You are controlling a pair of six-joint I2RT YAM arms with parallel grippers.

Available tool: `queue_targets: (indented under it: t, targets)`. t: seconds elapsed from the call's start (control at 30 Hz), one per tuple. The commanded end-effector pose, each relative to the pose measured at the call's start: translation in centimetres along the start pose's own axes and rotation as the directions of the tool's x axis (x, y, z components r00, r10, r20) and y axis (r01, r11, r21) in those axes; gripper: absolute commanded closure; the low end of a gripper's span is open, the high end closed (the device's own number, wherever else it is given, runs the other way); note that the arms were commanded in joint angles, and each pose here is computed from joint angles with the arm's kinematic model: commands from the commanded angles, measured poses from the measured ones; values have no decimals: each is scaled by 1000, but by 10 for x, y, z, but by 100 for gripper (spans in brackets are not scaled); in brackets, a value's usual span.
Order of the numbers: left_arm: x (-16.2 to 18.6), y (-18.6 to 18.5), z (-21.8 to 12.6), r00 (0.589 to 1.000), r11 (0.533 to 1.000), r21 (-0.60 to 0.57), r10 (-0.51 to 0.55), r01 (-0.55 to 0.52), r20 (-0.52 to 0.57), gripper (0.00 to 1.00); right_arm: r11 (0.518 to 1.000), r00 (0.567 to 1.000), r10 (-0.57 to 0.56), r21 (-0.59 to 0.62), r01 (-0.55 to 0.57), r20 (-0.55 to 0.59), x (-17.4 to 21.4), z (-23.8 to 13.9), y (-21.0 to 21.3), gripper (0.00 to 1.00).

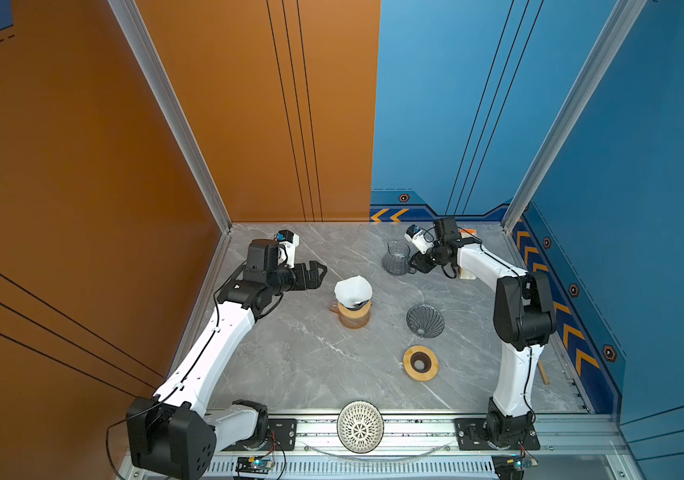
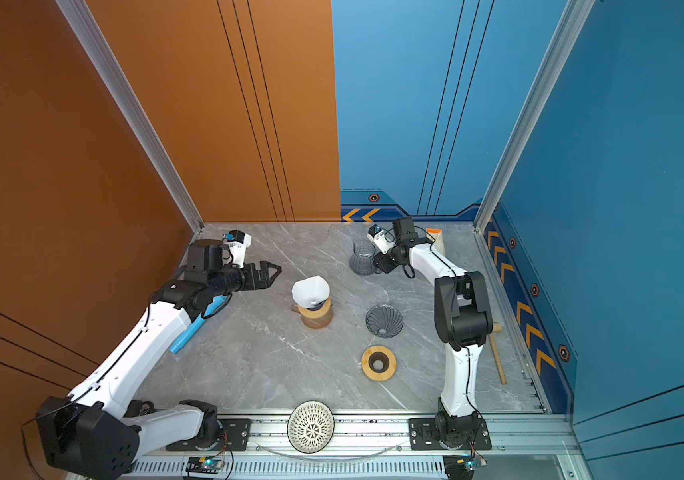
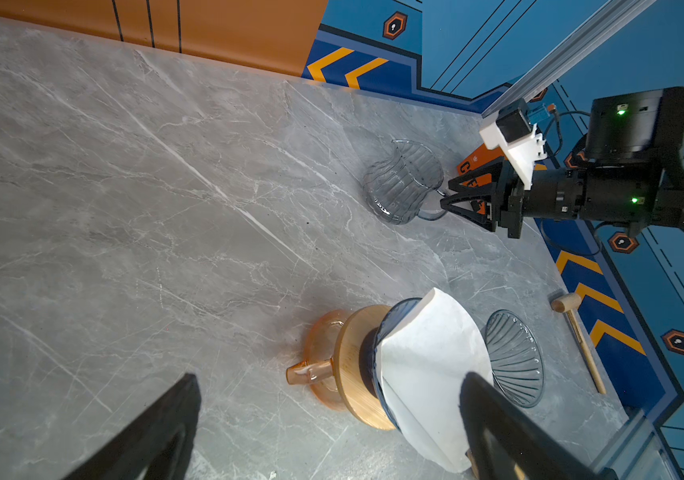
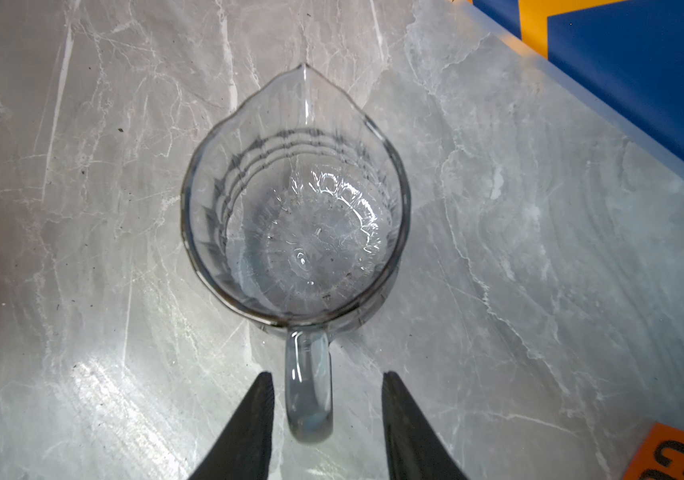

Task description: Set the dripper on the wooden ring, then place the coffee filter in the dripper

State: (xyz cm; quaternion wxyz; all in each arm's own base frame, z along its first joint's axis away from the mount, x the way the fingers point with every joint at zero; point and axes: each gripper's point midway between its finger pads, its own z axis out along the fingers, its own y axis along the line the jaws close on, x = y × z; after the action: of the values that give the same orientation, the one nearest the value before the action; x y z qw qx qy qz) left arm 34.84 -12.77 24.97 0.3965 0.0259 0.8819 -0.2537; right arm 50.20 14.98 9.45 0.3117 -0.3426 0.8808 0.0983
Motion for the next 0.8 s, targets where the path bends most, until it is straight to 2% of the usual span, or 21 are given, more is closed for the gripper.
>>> queue_targets:
  t: [0.0,0.2,0.23,0.4,0.77]
  targets:
    - [-1,-3,-10,1000,1000,11,4,-4,6,2,1000,999,-23,-21,23,-22,2,4,3,59]
    - [3,-1,-10,1000,1000,0,-3,3,-1,2,1000,1000,-23,-14,23,-20,0,4,1,63]
    - [3,0,-10,1000,1000,-1,-3,3,-2,2,1000,999,-19,-22,18,-46,9,16,2,64]
    - [3,-1,-12,1000,1000,0,-1,1,0,2,1000,998,-26,-18,25,-59,9,21,3,69]
    - [5,0,-13,1000,1000,-6,-3,2,-6,2,998,995,-60,12,61,-84,12,21,2,83]
